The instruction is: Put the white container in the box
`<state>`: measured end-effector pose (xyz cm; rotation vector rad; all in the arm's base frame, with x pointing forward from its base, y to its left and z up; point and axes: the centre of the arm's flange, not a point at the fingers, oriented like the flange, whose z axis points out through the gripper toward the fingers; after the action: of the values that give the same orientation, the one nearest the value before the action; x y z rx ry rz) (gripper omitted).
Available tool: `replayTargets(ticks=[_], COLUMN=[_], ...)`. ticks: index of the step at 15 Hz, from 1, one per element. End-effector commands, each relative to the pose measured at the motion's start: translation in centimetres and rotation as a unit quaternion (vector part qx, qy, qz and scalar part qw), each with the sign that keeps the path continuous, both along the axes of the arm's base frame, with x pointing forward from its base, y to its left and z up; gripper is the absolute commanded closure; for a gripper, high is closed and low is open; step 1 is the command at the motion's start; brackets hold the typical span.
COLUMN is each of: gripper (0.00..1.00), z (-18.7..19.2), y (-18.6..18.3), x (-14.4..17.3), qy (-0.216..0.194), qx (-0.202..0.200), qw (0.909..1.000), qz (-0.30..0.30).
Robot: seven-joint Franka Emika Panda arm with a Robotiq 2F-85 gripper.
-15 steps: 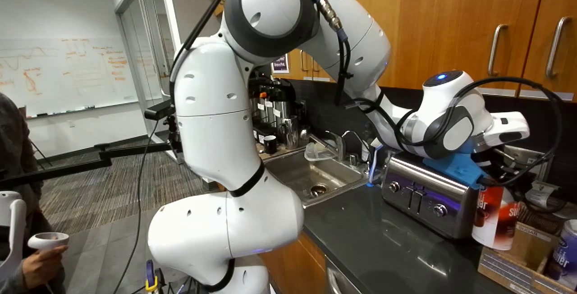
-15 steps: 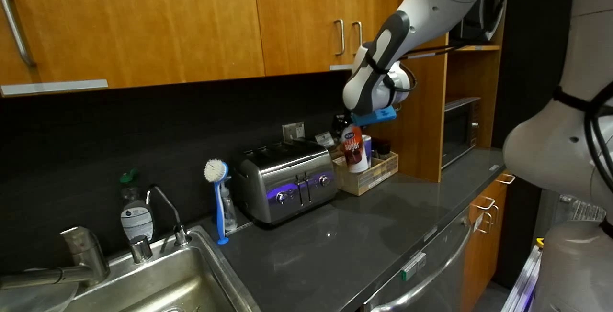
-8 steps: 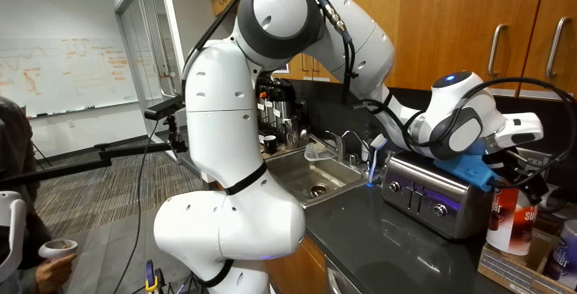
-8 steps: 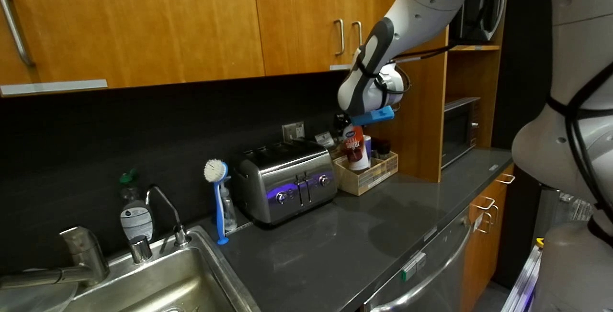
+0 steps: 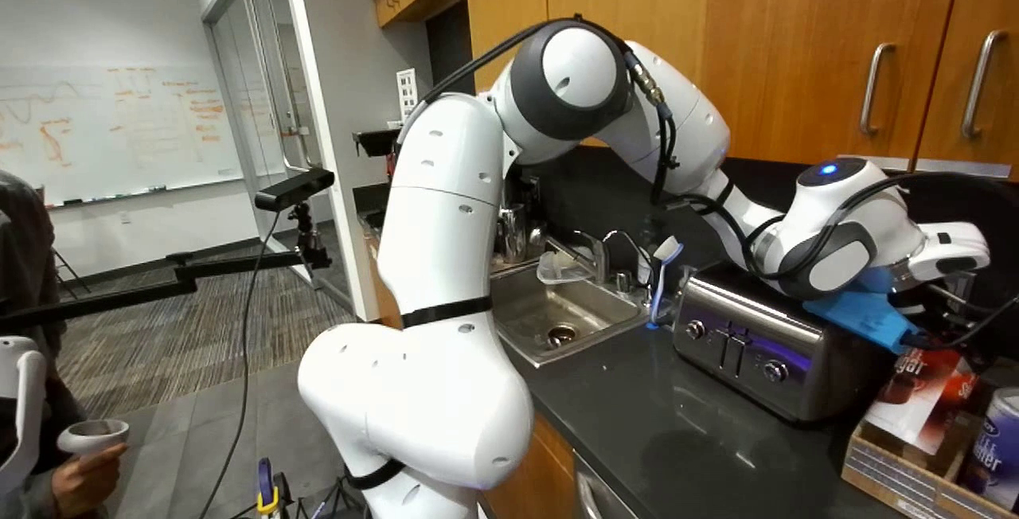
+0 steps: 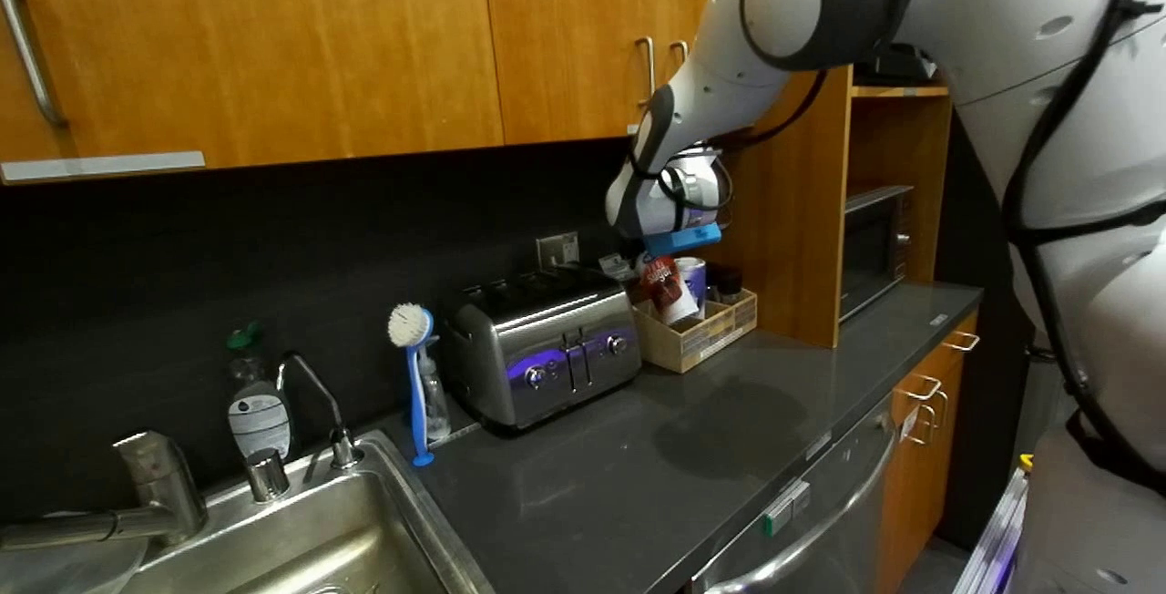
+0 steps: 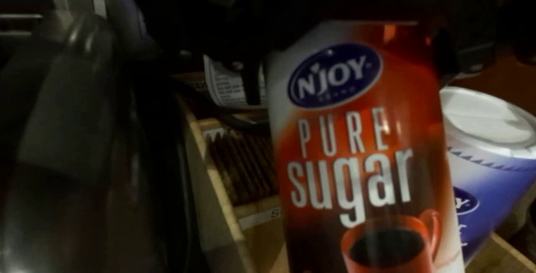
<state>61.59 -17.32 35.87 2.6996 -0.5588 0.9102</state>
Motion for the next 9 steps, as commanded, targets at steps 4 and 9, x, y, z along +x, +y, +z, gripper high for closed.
replayTargets(ticks=[4, 9], gripper=[0.39, 0.39], z=[-2.5, 0.2], y=[-1.4, -1.9], x=[2.1, -1.3], qy=[-0.029, -0.059], qx=[0.017, 0.05], qw=[0.9994, 0.9969], qz=[-0.004, -0.01])
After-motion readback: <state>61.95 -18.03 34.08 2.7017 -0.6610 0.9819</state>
